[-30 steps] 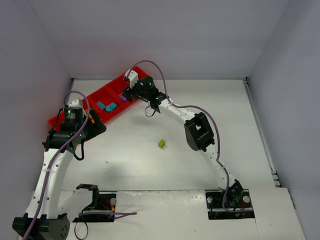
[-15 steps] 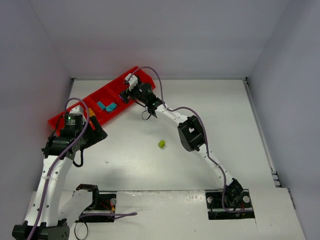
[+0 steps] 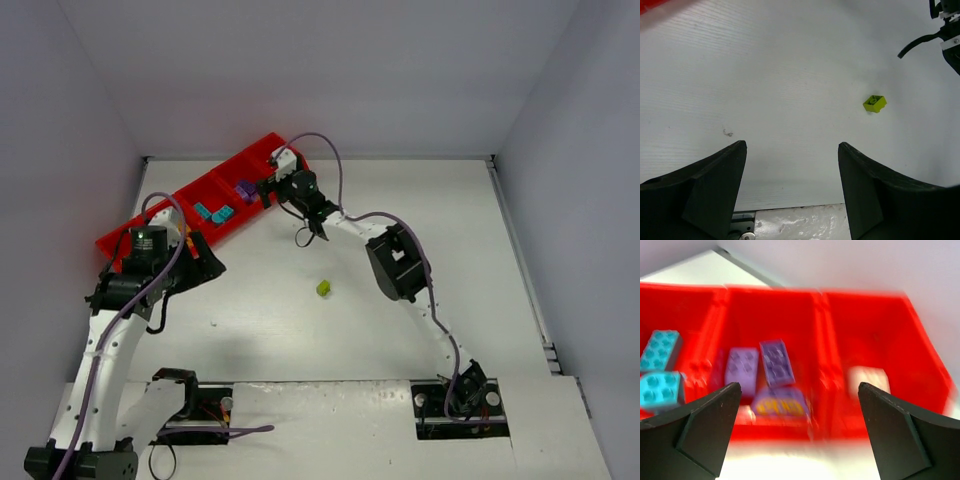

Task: Sort the legos into containers by color

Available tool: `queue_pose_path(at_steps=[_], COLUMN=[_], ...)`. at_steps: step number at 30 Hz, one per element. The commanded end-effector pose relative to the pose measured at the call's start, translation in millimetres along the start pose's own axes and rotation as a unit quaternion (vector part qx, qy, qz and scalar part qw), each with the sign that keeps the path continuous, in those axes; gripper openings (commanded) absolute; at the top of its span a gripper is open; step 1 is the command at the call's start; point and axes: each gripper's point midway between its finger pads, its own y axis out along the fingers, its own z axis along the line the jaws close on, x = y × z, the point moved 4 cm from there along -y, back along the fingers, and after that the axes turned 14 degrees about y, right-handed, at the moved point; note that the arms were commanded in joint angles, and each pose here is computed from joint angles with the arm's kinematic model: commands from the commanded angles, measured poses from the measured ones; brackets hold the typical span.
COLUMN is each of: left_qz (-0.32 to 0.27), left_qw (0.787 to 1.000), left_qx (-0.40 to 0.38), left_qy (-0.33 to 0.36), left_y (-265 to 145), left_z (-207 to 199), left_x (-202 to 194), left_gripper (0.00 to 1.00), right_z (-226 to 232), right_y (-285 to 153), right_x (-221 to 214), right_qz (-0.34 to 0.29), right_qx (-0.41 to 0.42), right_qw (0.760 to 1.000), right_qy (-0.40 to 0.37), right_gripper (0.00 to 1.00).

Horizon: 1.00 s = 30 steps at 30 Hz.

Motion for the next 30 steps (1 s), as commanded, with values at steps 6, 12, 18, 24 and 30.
queue_pose_path(at_steps=[6, 12, 18, 24, 30], left_qz=[-0.037, -0.027, -0.007, 0.04, 0.105], left_qw=[0.991, 0.977, 0.946, 0.932, 0.919], left_qx=[-0.094, -0.143, -0.186, -0.192, -0.184], left_qy=[0.085, 0.154, 0.266, 0.306, 0.331], left_y=[20.1, 46.5, 78.6, 128.3, 173.6], left_z=[-48.7, -100.7, -168.1, -204.3, -218.0], left_x=[28.9, 25.7, 16.7, 2.1, -19.8], left_gripper=[0.67, 0.67, 0.67, 0.67, 0.64], right_z=[-71.5, -112.8, -147.0, -159.4, -147.6], right_y=[-107.9, -186.2, -283.2, -354.7, -389.2], right_x=[166.7, 159.9, 127.5, 127.5, 117.1], right_qz=[-0.093, -0.031, 0.035, 0.023, 0.033], right_qx=[-0.106, -0.206, -0.304, -0.37, -0.377], right_qw=[0.987, 0.971, 0.939, 0.906, 0.898], right_qy=[0.079, 0.115, 0.159, 0.205, 0.225], right_gripper=[1.0, 1.0, 1.0, 0.99, 0.99])
